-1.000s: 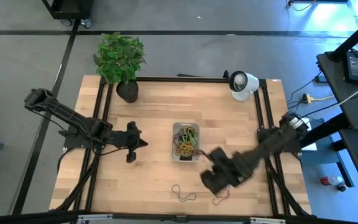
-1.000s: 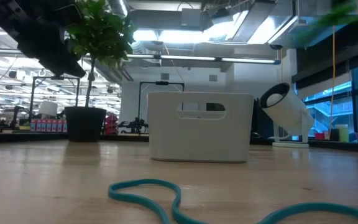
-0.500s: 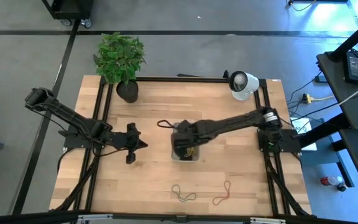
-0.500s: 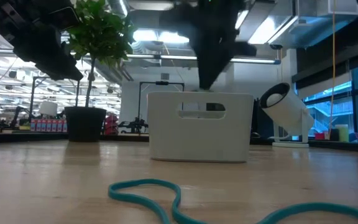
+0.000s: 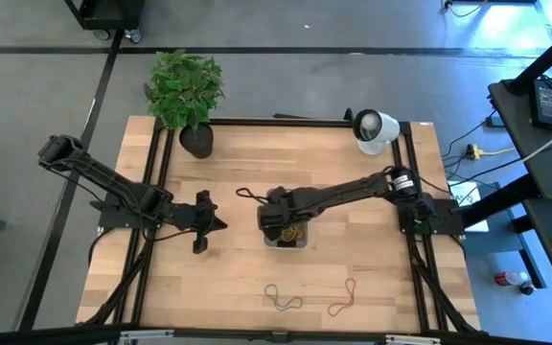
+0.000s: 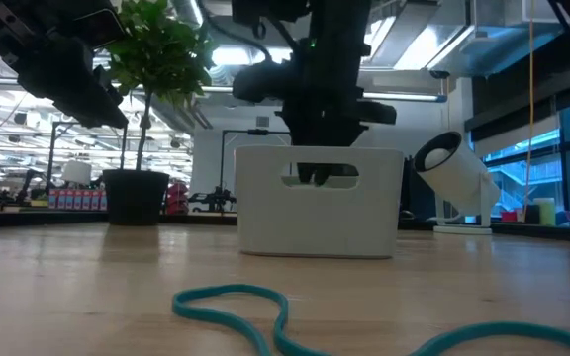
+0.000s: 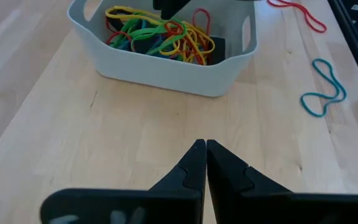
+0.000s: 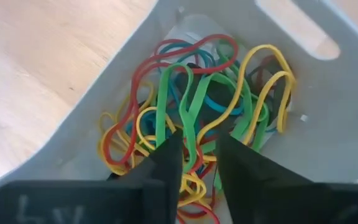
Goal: Pick and place rubber bands into bin
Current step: Put the green rubber band into the gray bin, then put the blue rubber band into the gray bin
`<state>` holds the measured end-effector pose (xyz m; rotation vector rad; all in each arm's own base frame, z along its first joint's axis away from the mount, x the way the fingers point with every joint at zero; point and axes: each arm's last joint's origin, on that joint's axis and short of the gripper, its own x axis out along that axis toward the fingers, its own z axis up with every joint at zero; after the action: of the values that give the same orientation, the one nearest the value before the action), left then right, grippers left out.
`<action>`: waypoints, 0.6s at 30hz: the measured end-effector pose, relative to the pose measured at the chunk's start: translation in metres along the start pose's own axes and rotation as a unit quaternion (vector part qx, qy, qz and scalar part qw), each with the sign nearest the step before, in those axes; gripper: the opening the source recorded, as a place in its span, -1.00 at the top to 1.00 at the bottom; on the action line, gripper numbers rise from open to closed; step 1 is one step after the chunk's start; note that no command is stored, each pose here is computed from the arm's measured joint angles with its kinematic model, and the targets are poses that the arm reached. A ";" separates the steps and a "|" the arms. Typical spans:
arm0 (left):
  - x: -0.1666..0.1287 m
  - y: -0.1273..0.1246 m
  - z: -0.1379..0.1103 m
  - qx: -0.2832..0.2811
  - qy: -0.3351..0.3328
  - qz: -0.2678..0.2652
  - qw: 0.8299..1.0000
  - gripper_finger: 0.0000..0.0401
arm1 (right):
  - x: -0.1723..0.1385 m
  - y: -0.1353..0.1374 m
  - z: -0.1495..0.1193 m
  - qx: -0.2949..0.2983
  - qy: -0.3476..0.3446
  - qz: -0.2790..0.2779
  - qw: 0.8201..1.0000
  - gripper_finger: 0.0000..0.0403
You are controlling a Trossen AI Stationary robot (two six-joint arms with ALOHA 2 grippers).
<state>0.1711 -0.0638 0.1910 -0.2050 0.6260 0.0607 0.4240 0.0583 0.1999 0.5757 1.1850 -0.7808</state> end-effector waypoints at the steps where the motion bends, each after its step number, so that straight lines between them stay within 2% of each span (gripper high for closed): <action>1: 0.000 0.000 0.000 0.000 0.000 0.000 1.000 0.94 | -0.002 0.000 0.000 0.001 -0.001 0.002 1.000 0.51; 5: 0.000 0.001 0.000 0.000 0.000 0.002 1.000 0.85 | -0.019 -0.005 0.002 0.005 -0.005 0.016 1.000 0.31; 10: -0.001 -0.003 0.002 0.051 0.005 -0.016 0.999 0.74 | -0.062 -0.014 -0.004 -0.006 -0.029 0.047 0.998 0.16; 14: -0.004 -0.013 0.017 0.059 -0.013 -0.021 0.998 0.70 | -0.096 -0.017 -0.027 -0.065 -0.057 0.076 0.993 0.17; 18: -0.001 -0.027 0.032 0.075 -0.014 -0.013 0.997 0.70 | -0.116 -0.026 -0.065 -0.098 -0.069 0.094 0.988 0.26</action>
<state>0.1922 -0.0834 0.2212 -0.0664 0.5965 -0.0087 0.3450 0.1181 0.2923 0.4557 1.0497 -0.5281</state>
